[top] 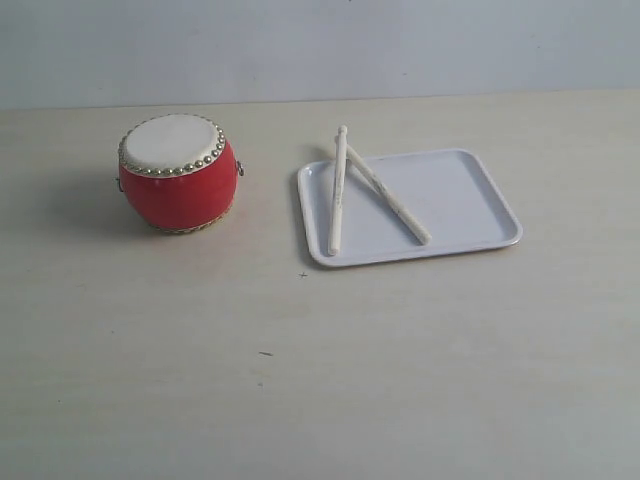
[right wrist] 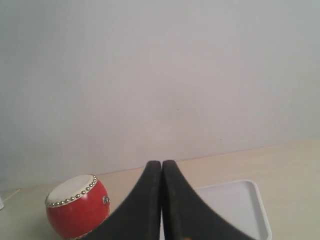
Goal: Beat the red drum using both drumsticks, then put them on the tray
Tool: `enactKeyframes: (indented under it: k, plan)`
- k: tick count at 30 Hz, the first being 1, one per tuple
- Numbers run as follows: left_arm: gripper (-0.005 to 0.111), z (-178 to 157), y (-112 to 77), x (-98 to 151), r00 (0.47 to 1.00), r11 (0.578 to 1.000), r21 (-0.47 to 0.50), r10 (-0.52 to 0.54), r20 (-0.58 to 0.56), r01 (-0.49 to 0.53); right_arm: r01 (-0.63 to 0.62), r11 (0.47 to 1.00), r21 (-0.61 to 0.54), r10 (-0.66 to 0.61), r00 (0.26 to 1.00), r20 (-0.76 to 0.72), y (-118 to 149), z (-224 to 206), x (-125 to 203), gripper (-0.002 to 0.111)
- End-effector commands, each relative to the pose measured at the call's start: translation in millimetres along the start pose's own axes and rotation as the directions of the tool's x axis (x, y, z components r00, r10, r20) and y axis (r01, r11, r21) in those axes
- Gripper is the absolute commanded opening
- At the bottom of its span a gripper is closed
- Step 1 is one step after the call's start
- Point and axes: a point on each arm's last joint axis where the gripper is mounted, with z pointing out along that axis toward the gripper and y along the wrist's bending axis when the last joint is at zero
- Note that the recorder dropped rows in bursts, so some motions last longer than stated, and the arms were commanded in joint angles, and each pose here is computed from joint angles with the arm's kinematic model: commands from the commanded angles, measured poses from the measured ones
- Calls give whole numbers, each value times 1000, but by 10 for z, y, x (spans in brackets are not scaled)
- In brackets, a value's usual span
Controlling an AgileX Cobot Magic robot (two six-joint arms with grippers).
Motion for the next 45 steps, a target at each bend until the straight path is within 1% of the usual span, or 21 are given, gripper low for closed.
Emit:
enactKeyframes:
  k: [1, 3, 4, 6, 7, 10, 16, 23, 42, 45]
  plan:
    - [0, 62, 107, 205, 1000, 1000, 4, -4, 9, 4, -12, 1000, 25, 12, 1000, 2, -52, 5, 80, 0]
    - [0, 81, 138, 278, 1000, 1000, 12, -13, 14, 12, -12, 1000, 28, 12, 1000, -4, -60, 7, 102, 0]
    - [0, 80, 128, 262, 999, 1000, 23, -8, 32, 8, -12, 1000, 28, 12, 1000, -4, -60, 7, 102, 0]
    - [0, 80, 122, 282, 999, 999, 29, 31, 11, -31, -12, 1000, 28, 12, 1000, -4, -60, 7, 102, 0]
    - [0, 80, 117, 276, 1000, 999, 35, 24, 18, -24, -12, 1000, 27, 12, 1000, -6, -59, 7, 103, 0]
    - [0, 80, 118, 274, 999, 999, 33, 40, 20, -41, -10, 1000, 25, 10, 1000, -10, -57, 7, 106, 0]
    - [0, 81, 134, 304, 995, 995, 17, 96, -13, -95, 42, 999, -11, -43, 997, -71, -27, 5, 162, 0]
    - [0, 80, 129, 310, 995, 995, 23, 99, -19, -99, 28, 999, -30, -31, 994, -104, -10, 2, 193, 0]
    - [0, 80, 131, 309, 995, 995, 21, 99, -18, -99, 25, 999, -30, -28, 994, -104, -9, 2, 193, 0]
    - [0, 80, 139, 320, 992, 992, 14, 122, -31, -122, 25, 999, -30, -28, 994, -104, -9, 2, 193, 0]
